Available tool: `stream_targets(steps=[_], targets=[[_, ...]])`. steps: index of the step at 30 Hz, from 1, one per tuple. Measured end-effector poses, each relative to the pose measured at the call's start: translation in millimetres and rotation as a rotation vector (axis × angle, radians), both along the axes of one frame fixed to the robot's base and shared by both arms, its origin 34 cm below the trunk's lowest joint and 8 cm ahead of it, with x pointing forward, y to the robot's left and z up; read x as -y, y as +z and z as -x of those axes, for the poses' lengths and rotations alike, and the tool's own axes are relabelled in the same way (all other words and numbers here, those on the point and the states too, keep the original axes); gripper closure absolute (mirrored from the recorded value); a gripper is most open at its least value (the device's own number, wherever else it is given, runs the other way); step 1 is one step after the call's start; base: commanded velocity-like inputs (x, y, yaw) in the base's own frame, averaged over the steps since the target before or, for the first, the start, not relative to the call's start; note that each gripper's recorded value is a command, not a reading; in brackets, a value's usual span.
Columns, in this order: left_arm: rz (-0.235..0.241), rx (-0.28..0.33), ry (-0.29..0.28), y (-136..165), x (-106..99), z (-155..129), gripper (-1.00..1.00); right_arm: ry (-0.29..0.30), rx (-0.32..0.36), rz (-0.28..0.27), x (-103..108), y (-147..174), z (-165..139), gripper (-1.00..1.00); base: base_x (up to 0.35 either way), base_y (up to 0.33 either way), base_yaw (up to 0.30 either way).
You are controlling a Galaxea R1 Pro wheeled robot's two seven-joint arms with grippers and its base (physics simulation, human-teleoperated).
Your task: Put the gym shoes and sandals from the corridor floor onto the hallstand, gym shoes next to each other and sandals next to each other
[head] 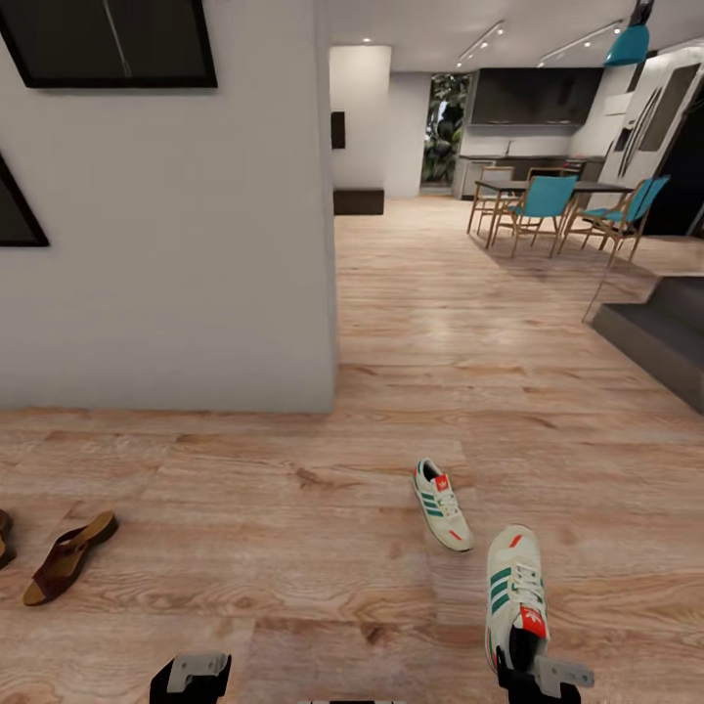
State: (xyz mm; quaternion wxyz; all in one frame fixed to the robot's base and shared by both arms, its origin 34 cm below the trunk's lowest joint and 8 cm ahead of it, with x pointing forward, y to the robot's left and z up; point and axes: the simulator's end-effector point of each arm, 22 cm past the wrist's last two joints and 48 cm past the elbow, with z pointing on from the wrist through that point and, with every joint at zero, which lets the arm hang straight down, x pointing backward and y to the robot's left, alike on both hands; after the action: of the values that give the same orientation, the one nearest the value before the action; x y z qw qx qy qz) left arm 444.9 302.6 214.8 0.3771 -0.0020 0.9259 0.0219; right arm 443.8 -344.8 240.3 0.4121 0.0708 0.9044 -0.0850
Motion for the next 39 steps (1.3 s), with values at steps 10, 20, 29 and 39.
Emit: stream_targets(steps=[10,20,29,39], targets=[[0.0,0.003,-0.001,23.6,0.0,-6.8,-1.0,0.0,0.003,-0.001,-0.5,23.5,-6.8,1.0,0.0,0.0,-0.077],[0.0,0.003,-0.001,45.8,0.2,-12.3,-1.0,0.0,0.002,-0.002,-1.0,45.6,-12.2,1.0,0.0,0.0,-0.228],[0.001,0.002,-0.004,63.4,1.3,-16.5,-1.0,-0.001,0.002,-0.002,-0.9,63.2,-16.2,1.0,0.0,0.0,-0.263],[0.002,0.004,-0.002,63.7,1.0,-16.7,-1.0,-0.001,0.002,-0.002,-0.9,63.2,-16.2,1.0,0.0,0.05,-0.264]])
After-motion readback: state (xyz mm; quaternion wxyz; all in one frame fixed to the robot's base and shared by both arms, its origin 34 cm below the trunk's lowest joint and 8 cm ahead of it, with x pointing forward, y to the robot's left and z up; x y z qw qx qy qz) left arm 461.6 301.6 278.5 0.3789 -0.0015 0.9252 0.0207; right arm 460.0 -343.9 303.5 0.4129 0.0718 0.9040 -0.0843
